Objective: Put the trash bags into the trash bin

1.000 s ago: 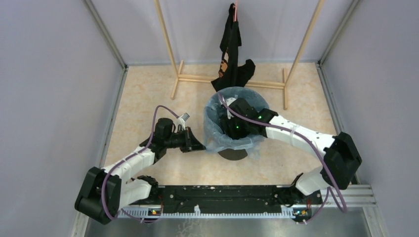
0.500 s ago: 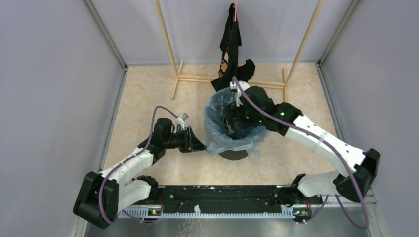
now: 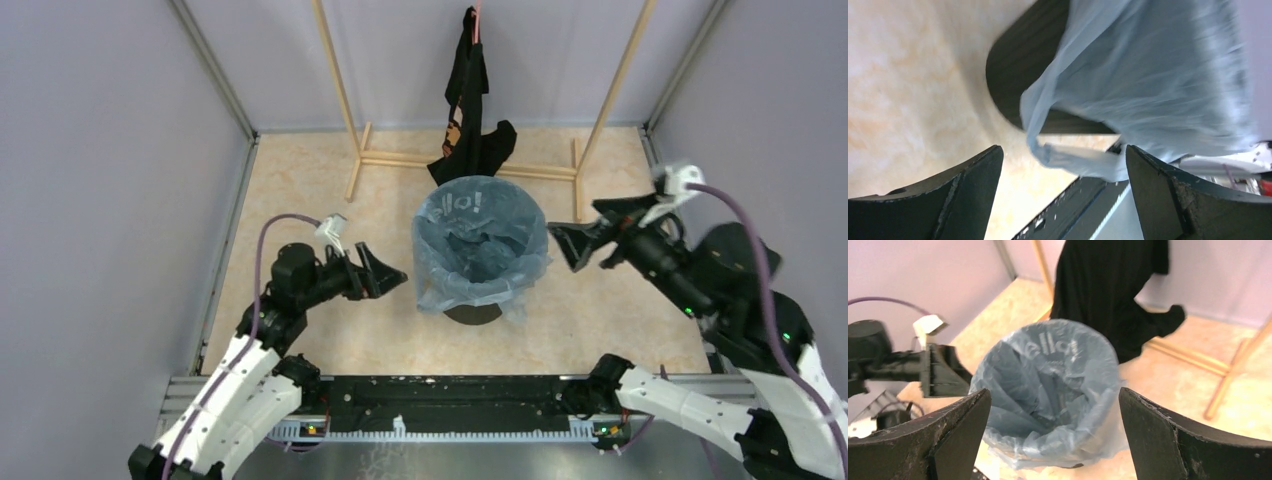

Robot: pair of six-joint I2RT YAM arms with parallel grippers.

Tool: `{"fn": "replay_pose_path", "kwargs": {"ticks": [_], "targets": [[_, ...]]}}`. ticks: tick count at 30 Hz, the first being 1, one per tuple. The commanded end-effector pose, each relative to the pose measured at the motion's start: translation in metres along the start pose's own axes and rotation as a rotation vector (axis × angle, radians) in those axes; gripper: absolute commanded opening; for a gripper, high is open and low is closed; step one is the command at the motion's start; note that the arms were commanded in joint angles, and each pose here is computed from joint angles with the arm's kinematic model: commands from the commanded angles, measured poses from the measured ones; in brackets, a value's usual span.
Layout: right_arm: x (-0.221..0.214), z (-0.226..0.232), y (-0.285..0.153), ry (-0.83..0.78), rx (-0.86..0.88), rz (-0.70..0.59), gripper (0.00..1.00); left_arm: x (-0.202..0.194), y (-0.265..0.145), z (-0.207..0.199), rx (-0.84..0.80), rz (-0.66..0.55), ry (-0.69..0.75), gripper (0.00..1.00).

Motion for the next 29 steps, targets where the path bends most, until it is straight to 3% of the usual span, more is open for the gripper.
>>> {"fn": "replay_pose_path", "kwargs": {"ticks": [1, 11, 20, 29], "targets": [[0.023, -0.031, -0.037, -0.030, -0.123, -0.141, 0.99, 0.075, -0.045, -0.038, 0.067, -0.265, 0.184, 0.98], [0.028, -0.044, -0.079, 0.026, -0.123, -0.236, 0.99, 0.186, -0.144, -0.135, 0.088, -0.618, 0.507, 0.98], [0.045, -0.034, -0.093, 0.058, -0.063, -0.282, 0.99, 0.206, -0.195, -0.181, 0.019, -0.798, 0.670, 0.99], [0.046, -0.045, -0.100, 0.087, -0.100, -0.346, 0.99, 0.215, -0.208, -0.190, 0.057, -0.820, 0.787, 0.99]]}}
Point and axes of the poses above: each gripper's point midway between its finger pads, its own y axis out along the fingers, its own z axis along the line the jaws close on, x = y × z, the point moved 1 cm from there along -y, back along the fingers, and after that the axes turned 8 degrees about y, right-handed, at the moved point
